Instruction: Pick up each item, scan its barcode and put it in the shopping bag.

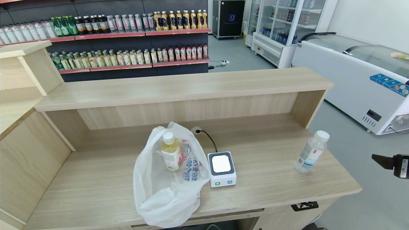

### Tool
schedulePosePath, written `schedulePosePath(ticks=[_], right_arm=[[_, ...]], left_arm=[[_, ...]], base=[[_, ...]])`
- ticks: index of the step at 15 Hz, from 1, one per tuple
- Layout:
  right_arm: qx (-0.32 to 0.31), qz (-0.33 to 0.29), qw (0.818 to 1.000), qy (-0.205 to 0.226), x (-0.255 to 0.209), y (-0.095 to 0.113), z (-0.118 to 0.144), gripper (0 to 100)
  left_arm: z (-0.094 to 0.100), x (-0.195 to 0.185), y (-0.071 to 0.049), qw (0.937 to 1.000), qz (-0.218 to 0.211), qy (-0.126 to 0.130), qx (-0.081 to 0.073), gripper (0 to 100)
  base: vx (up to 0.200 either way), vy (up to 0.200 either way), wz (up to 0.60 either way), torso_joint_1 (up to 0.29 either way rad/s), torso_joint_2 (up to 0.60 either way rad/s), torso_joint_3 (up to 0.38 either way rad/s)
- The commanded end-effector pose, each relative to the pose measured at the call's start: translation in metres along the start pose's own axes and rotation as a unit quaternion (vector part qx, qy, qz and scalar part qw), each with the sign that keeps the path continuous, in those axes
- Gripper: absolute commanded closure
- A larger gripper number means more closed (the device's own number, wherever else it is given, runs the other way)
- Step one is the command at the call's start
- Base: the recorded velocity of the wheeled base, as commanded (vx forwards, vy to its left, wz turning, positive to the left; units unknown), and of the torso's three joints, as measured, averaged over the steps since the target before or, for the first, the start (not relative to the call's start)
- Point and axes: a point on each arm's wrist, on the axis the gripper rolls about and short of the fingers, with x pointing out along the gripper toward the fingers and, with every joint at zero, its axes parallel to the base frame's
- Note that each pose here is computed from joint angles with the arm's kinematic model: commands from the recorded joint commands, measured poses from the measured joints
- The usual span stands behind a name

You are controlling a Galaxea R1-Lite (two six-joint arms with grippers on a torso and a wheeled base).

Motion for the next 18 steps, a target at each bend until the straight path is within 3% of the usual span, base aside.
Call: schedulePosePath(ticks=[1, 6, 13, 18], right_arm=[[-0.025, 0.017, 0.999, 0.036, 0.036, -0.004, -0.017, 0], [-0.068, 0.062, 0.996, 0.006, 0.077, -0.008, -0.031, 0], [-0.089, 0.139, 0.986, -0.025, 0.106, 0.021, -0.040, 0], [-0.099, 0.155, 0.982, -0.040, 0.121, 0.035, -0.047, 0]], left_arm=[[0.000, 0.000, 0.000, 1.0000, 0.000, 0.000, 0.000, 100], [0.000, 0.000, 0.000, 1.0000, 0.000, 0.000, 0.000, 100], [0.000, 0.000, 0.000, 1.0000, 0.000, 0.000, 0.000, 100], [0.000, 0.000, 0.000, 1.0000, 0.000, 0.000, 0.000, 100]], base=[[0.000, 0.000, 0.00, 0.000, 0.00, 0.000], [0.000, 0.000, 0.00, 0.000, 0.00, 0.000], [0.000, 0.000, 0.00, 0.000, 0.00, 0.000], [0.000, 0.000, 0.00, 0.000, 0.00, 0.000]])
